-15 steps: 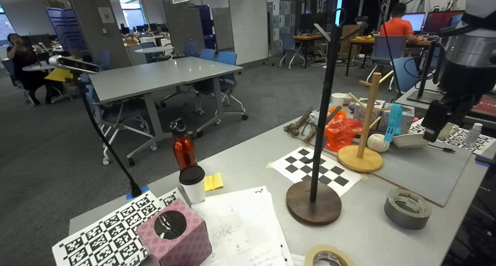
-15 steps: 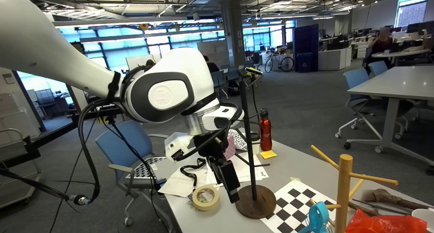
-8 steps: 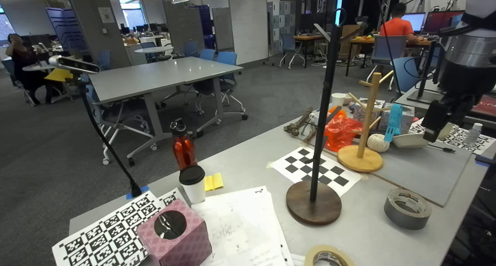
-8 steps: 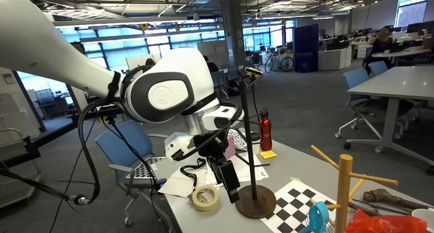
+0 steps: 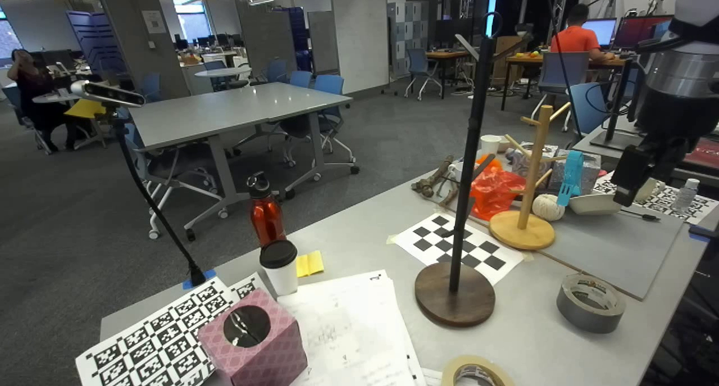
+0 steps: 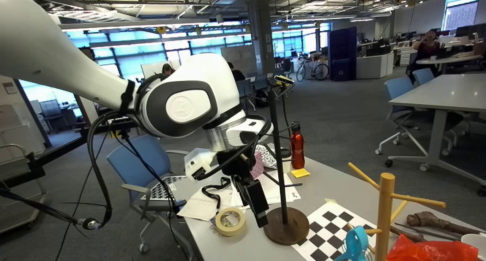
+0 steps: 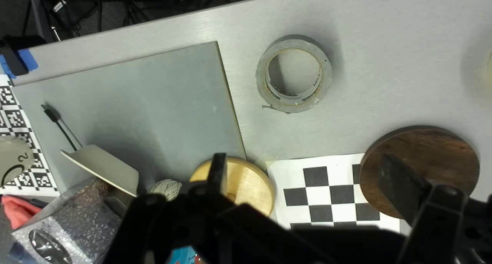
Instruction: Remove the peg from the stand and place it on the masking tape
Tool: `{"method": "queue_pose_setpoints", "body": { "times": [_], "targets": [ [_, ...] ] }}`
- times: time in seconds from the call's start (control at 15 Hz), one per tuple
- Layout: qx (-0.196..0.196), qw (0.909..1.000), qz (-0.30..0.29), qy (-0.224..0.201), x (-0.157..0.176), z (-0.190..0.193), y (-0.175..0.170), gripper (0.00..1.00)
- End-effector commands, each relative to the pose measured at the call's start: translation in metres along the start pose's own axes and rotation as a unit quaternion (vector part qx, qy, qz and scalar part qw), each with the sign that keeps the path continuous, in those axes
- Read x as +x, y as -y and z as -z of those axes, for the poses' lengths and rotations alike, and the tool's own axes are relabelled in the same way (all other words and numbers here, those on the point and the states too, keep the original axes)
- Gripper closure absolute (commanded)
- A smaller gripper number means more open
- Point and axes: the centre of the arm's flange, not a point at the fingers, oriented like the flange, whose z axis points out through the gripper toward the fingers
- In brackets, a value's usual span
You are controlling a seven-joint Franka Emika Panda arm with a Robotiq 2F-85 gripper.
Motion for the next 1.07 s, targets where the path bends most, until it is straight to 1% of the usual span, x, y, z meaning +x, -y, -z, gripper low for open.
{"method": "queue_pose_setpoints", "body": {
  "times": [0.0,0.87,1.0],
  "targets": [
    [0.000,1.0000,0.000,0.000,0.0000,0.0000,0.0000,0.00],
    [-0.002,1.0000,0.001,0.002,-0.0002,0.0002,-0.0003,0.00],
    [-0.002,1.0000,-0.006,0.002,-0.0005,0.0002,0.0000,0.00]
  ]
}}
